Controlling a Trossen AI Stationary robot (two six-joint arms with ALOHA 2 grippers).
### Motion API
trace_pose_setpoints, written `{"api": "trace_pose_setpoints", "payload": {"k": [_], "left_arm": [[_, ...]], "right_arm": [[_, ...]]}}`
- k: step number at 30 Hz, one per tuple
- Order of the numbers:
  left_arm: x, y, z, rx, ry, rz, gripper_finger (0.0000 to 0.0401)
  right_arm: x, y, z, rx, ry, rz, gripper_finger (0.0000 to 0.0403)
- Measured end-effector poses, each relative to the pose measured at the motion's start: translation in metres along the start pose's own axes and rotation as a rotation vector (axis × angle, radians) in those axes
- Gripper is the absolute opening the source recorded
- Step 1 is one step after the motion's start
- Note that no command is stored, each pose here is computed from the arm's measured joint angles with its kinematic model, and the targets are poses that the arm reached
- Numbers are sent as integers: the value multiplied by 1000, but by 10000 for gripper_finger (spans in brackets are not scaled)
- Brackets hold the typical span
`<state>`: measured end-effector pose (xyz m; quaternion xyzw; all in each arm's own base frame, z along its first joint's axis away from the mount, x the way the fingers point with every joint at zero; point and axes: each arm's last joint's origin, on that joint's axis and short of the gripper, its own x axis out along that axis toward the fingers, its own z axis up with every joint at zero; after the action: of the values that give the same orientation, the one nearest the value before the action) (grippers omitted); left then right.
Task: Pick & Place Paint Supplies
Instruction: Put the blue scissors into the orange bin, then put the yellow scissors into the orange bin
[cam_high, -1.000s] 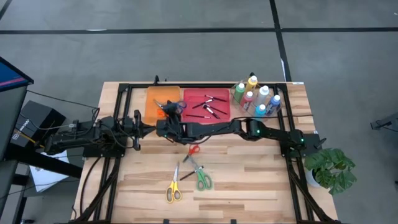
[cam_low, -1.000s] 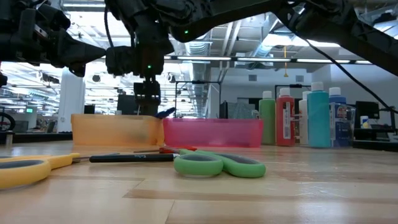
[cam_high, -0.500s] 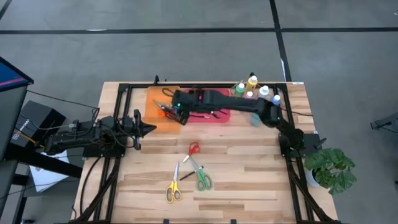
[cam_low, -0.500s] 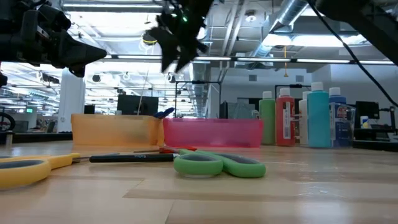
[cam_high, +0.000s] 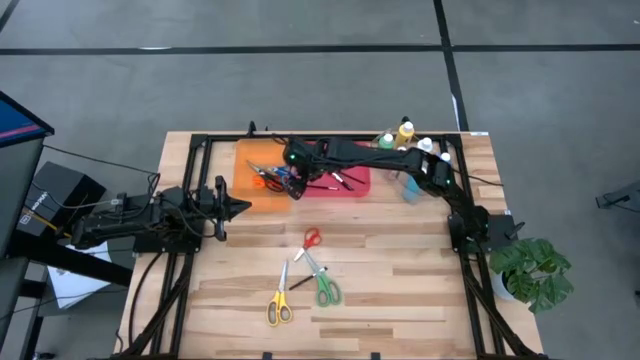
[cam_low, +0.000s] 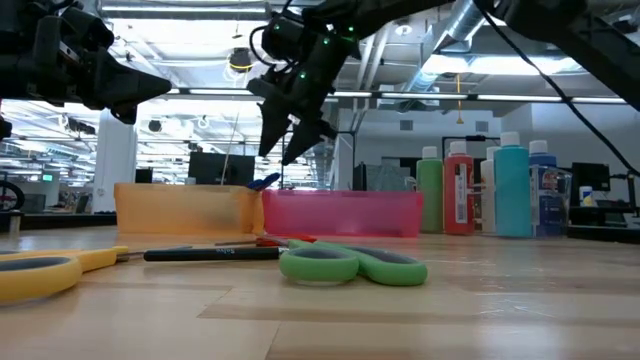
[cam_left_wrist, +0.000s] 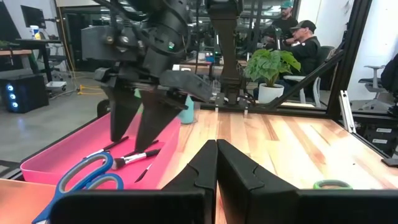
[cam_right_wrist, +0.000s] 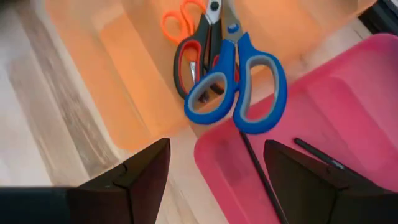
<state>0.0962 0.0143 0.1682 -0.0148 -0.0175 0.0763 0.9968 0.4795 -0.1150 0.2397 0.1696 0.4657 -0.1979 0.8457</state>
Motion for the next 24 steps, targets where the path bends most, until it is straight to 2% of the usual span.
{"api": "trace_pose_setpoints", "payload": {"k": [11, 16, 18, 24], "left_arm": [[0, 0, 0, 0, 0, 0, 2], [0, 0, 0, 0, 0, 0, 2], [0, 0, 0, 0, 0, -1, 2], [0, 0, 0, 0, 0, -1, 2]], "right_arm": [[2, -26, 9, 76, -29, -9, 256], [28, -40, 3, 117, 41, 7, 256], [33, -38, 8, 121, -10, 31, 256], [43, -37, 6, 126, 17, 87, 256]]}}
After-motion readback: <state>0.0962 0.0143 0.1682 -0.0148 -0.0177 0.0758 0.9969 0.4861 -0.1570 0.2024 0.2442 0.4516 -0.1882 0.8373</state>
